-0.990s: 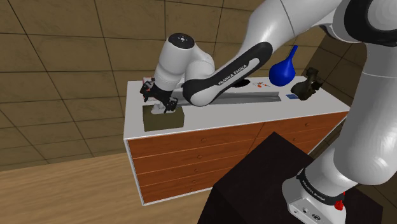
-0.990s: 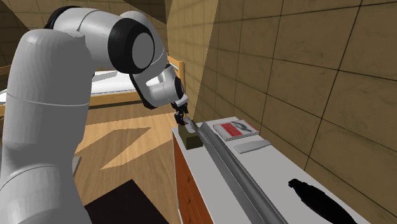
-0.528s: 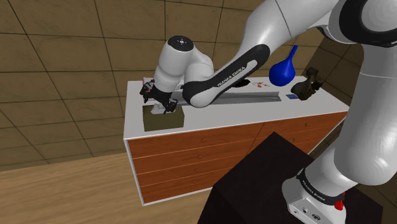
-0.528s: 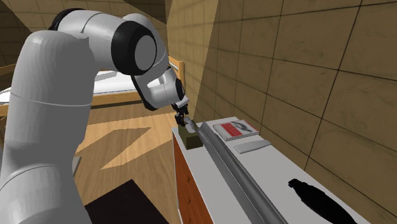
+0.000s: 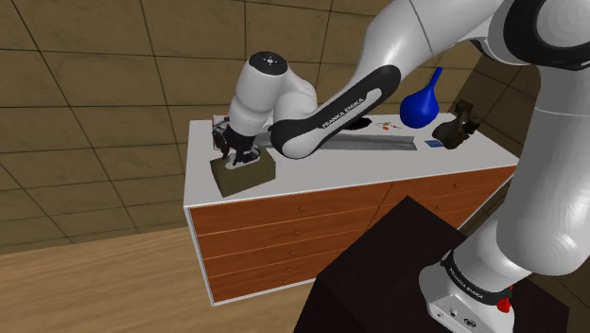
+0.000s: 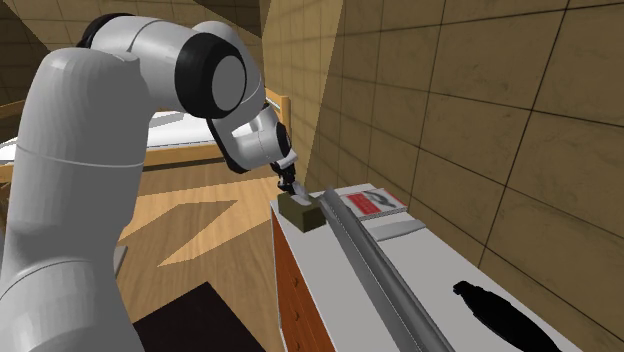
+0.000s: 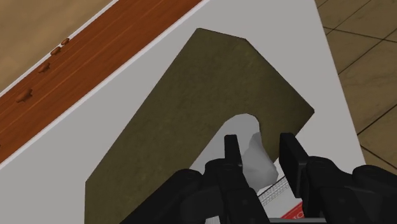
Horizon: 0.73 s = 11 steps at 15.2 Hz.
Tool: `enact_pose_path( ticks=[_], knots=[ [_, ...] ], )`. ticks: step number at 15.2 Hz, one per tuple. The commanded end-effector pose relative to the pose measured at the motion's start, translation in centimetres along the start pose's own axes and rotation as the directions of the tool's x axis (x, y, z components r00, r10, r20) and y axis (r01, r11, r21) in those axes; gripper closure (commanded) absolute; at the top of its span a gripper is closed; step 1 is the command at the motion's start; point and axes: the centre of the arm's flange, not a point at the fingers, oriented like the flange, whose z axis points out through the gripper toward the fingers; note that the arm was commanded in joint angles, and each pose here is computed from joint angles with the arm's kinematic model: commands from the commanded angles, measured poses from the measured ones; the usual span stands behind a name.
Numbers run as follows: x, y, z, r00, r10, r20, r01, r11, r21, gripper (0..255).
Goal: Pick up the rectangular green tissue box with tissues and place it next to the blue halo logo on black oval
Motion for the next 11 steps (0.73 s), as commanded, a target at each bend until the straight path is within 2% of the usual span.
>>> enact_pose_path(
  ticks=[1, 3, 11],
  knots=[
    [-0.2, 0.1, 0.2, 1.000, -0.004, 0.003, 0.004, 1.000, -0.003, 255],
    [-0.2, 0.2, 0.1, 1.000, -0.004, 0.003, 0.004, 1.000, -0.003, 255],
    [0.5, -1.3, -3.8, 1.000, -0.004, 0.003, 0.004, 1.000, -0.003, 255]
  ],
)
